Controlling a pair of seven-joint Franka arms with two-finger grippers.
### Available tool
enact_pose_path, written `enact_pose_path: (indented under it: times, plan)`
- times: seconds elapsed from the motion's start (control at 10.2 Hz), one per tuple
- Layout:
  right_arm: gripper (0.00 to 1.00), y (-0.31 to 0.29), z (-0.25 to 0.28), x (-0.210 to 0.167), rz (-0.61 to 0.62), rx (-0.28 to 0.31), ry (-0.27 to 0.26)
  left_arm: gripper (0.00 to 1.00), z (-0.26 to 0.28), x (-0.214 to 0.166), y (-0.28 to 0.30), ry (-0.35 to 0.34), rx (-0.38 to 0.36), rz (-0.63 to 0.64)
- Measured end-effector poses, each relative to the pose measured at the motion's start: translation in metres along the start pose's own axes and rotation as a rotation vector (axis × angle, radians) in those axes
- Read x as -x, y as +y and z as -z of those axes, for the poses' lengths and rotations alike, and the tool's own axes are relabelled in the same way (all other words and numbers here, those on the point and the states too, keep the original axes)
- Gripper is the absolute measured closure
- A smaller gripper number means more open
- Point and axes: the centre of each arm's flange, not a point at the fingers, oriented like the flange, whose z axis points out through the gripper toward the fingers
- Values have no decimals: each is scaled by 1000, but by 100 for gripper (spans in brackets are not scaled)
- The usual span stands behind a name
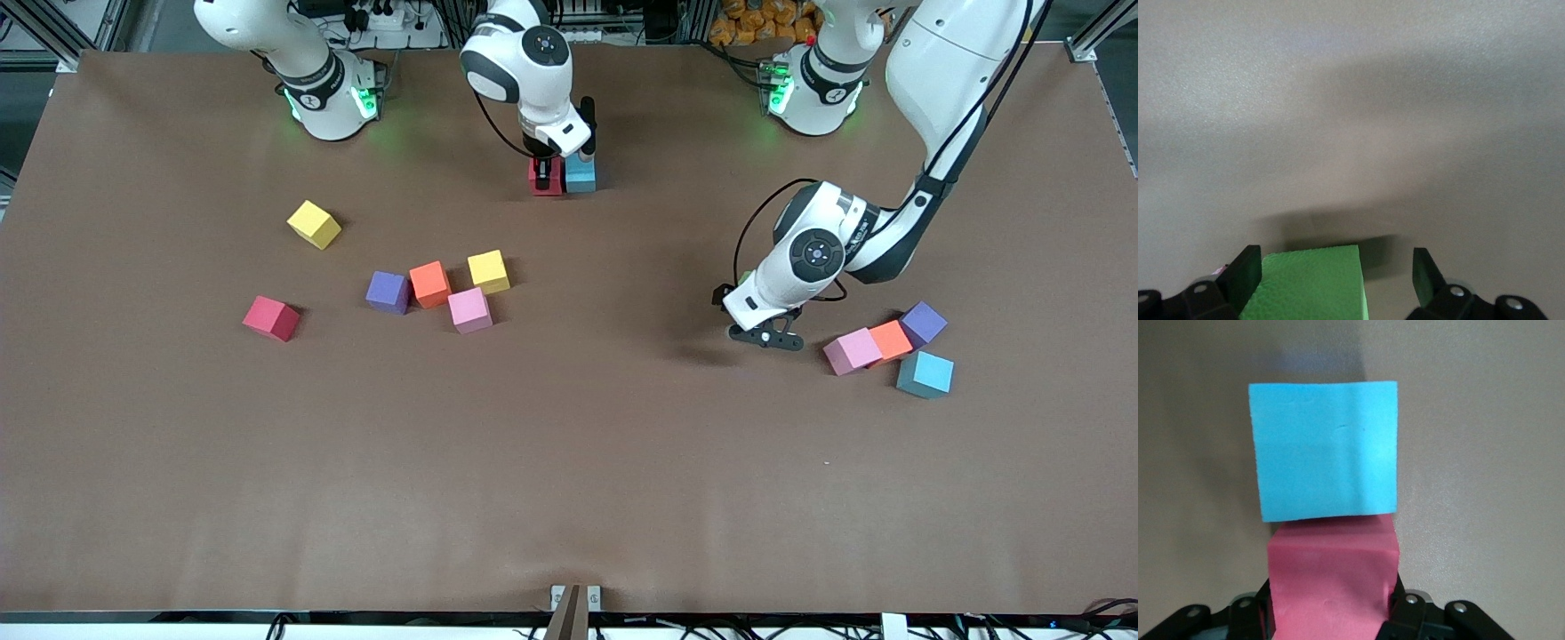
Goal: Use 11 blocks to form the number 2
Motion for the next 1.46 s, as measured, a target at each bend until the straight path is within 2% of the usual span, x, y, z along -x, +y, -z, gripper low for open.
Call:
enact_pose_path:
  times: [0.49, 0.78, 1.17, 1.46]
  plan:
    - [38, -6, 0, -3, -63, 4, 2, 0, 0, -1, -4, 1, 0, -17]
    - [1, -13, 0, -6, -59, 22, -6, 0, 0, -2, -13, 0, -1, -23]
    - [0, -12, 3, -7, -56, 28, -4, 0, -3, 0, -17, -29, -10, -17]
    - [0, 3, 31, -1, -73, 26, -3, 0, -4, 2, -18, -42, -14, -16]
